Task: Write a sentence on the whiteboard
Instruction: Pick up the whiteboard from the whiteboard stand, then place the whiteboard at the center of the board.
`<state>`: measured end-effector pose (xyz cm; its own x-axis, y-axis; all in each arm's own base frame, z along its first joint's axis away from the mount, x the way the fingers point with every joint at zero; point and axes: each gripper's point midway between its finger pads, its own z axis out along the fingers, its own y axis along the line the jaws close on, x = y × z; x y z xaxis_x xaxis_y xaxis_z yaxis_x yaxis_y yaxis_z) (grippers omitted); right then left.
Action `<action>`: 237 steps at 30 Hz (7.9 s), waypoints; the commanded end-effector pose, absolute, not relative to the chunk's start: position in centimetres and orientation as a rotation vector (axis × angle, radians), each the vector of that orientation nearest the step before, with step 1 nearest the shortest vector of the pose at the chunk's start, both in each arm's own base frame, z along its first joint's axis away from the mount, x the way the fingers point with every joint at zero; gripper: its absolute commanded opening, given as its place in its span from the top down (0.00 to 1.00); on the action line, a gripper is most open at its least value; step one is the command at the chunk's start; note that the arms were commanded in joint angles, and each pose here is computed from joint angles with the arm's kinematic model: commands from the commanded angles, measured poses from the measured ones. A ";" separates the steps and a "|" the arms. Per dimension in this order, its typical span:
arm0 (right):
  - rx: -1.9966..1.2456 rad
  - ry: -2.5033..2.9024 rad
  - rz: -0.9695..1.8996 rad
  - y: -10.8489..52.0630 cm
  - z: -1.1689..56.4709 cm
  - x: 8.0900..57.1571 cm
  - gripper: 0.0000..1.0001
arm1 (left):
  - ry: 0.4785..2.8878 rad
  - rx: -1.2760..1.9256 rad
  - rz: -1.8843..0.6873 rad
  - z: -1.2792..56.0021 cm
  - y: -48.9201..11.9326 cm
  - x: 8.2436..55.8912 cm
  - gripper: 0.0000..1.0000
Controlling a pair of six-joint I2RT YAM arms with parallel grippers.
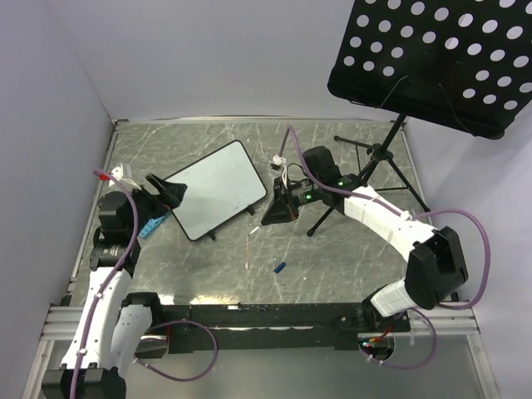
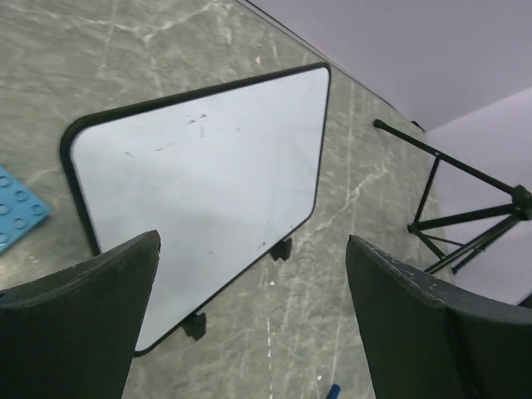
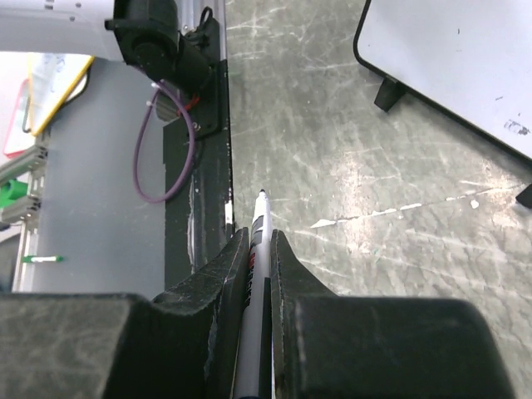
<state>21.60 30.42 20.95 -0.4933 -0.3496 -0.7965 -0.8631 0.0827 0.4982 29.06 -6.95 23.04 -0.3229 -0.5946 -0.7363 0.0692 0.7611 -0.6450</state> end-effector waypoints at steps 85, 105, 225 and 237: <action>-1.354 1.629 1.318 29.3 23.9 20.0 1.00 | 1.804 -0.597 -0.824 17.0 -4.3 28.2 0.01; -1.359 1.611 1.316 29.1 24.2 19.8 1.00 | 1.756 -0.565 -0.896 17.0 -5.1 29.0 0.01; -1.165 1.434 0.701 35.5 26.9 28.1 1.00 | 1.355 -0.100 -1.294 24.8 -15.3 30.8 0.99; -1.128 1.474 0.774 37.8 24.8 28.4 1.00 | 1.452 -0.067 -1.148 21.2 -15.2 30.6 0.99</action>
<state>28.07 36.50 24.69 0.0217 -0.2837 -0.9587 -0.9372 0.3281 -0.1184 30.72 -15.55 18.19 -0.4124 -0.6420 -0.6463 0.4594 0.4661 -0.7561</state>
